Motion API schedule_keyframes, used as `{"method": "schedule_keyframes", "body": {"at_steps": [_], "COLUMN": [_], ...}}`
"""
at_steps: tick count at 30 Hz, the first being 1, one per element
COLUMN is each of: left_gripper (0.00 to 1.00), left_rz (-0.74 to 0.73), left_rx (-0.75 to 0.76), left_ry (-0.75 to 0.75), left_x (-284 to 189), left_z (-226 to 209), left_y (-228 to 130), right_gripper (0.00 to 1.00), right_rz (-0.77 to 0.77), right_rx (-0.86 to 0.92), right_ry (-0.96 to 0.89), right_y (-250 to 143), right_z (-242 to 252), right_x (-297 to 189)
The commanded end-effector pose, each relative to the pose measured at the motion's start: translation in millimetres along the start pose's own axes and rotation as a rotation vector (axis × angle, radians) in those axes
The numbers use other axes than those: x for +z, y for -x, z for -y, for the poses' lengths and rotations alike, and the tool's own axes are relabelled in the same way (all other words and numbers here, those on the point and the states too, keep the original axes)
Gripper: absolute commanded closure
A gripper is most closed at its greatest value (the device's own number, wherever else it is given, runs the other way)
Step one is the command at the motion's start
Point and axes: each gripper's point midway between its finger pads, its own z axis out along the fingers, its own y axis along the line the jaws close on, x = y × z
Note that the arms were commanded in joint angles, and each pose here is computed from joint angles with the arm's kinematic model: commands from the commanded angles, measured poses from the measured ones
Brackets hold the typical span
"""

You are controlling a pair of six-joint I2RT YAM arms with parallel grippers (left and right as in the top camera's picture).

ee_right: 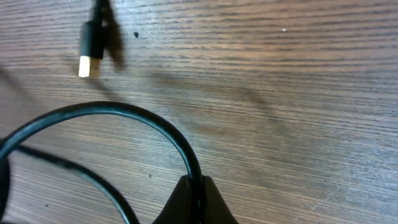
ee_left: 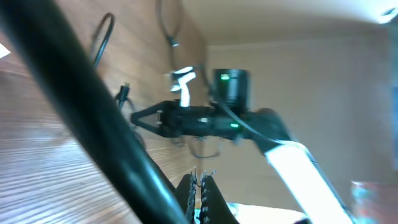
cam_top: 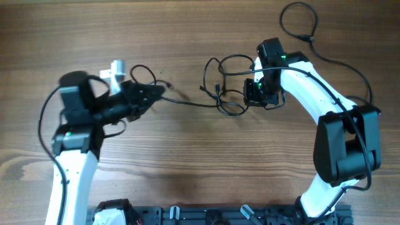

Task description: Untangle cables

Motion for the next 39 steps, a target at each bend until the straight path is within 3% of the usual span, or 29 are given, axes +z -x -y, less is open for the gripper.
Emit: {"method": "schedule_keyframes", "body": {"at_steps": [1, 13, 21, 26, 32, 39], "left_gripper": [0.96, 0.96, 0.96, 0.96, 0.96, 0.96], "left_rz": [-0.043, 0.112, 0.322, 0.368, 0.387, 0.294], "left_rx": [0.002, -0.046, -0.106, -0.050, -0.049, -0.035], "left_ry": [-0.122, -0.181, -0.154, -0.112, 0.013, 0.411], "left_x": [-25.6, -84.5, -134.6, -137.7, -121.3, -76.4], "left_z": [23.5, 16.0, -3.5, -10.6, -34.1, -96.2], "left_y": [-3.1, 32.5, 62.7, 68.8, 68.1, 38.6], "right_gripper": [0.96, 0.96, 0.96, 0.96, 0.96, 0.96], "right_rz": [-0.004, 0.024, 0.026, 0.025, 0.031, 0.029], "right_rx": [-0.013, -0.015, -0.013, -0.015, -0.015, -0.007], "right_ry": [-0.004, -0.059, -0.065, -0.062, -0.064, -0.064], "right_y": [2.0, 7.6, 7.9, 7.9, 9.1, 8.5], "right_z": [3.0, 12.1, 13.3, 12.7, 12.6, 12.7], "right_x": [4.0, 3.7, 3.6, 3.7, 3.7, 3.7]}}
